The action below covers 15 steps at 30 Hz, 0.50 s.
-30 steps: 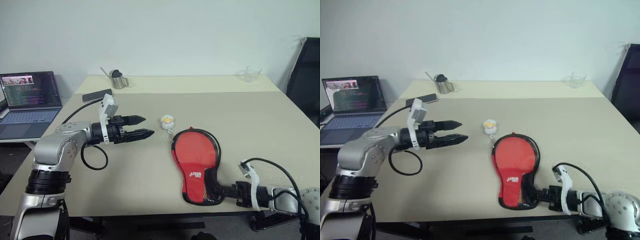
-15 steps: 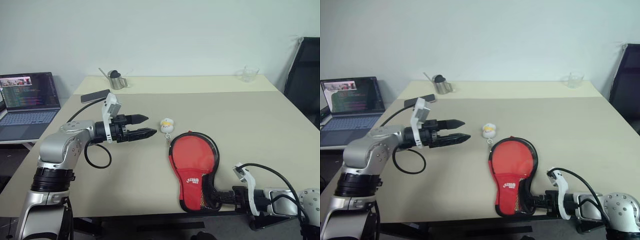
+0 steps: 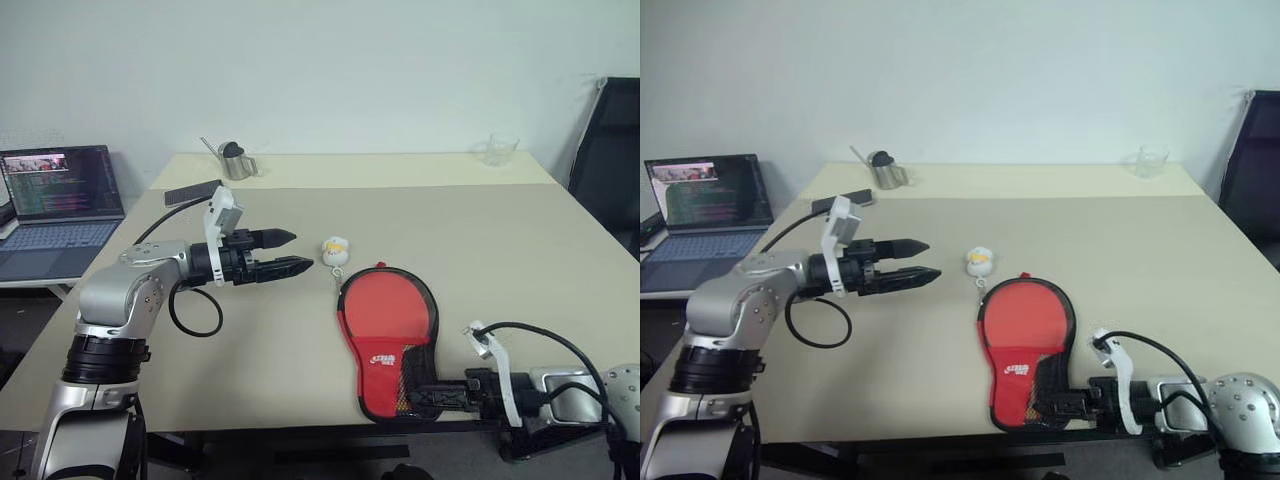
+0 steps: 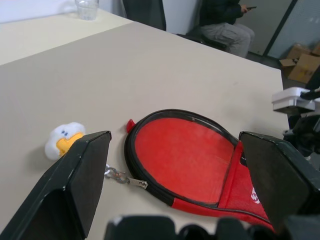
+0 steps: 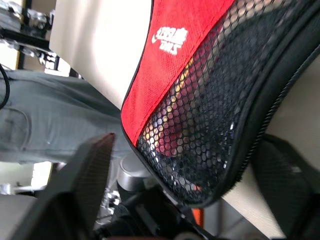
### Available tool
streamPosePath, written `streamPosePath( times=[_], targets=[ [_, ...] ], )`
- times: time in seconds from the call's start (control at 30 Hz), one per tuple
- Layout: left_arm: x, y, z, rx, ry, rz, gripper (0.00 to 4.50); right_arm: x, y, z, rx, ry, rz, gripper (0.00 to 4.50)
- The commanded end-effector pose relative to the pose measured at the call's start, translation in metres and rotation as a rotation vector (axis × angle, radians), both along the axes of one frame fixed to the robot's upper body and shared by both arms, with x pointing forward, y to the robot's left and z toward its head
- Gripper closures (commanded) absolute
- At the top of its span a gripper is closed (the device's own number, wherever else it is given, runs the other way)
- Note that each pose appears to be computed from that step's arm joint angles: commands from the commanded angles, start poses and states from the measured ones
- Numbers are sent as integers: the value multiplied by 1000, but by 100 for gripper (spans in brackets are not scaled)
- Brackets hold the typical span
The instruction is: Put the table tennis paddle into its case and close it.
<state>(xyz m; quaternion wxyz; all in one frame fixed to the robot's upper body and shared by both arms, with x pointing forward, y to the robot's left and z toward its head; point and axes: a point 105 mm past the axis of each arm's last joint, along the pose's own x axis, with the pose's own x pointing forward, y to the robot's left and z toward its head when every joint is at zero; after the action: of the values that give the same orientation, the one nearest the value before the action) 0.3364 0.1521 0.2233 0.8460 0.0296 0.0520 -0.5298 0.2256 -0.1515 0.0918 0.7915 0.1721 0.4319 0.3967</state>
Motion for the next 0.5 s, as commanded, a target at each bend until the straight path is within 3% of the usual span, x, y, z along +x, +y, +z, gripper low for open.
streamPosePath(
  times=[0.03,0.17,0.27,0.4,0.5],
  targets=[
    [0,9,19,-16,-74,32,0,13,-39,29,-157,-195,-49,5],
    [6,17,20,-12,-89,85,0,32,-62,71,-216,-421,-75,5],
    [19,21,23,-24,-98,150,0,53,-53,99,-197,-590,-77,5],
    [37,17,18,10,-118,226,0,88,-5,127,-47,-833,-118,5],
    [54,12,10,50,-107,288,0,123,44,102,-150,-1036,-176,5]
  ],
)
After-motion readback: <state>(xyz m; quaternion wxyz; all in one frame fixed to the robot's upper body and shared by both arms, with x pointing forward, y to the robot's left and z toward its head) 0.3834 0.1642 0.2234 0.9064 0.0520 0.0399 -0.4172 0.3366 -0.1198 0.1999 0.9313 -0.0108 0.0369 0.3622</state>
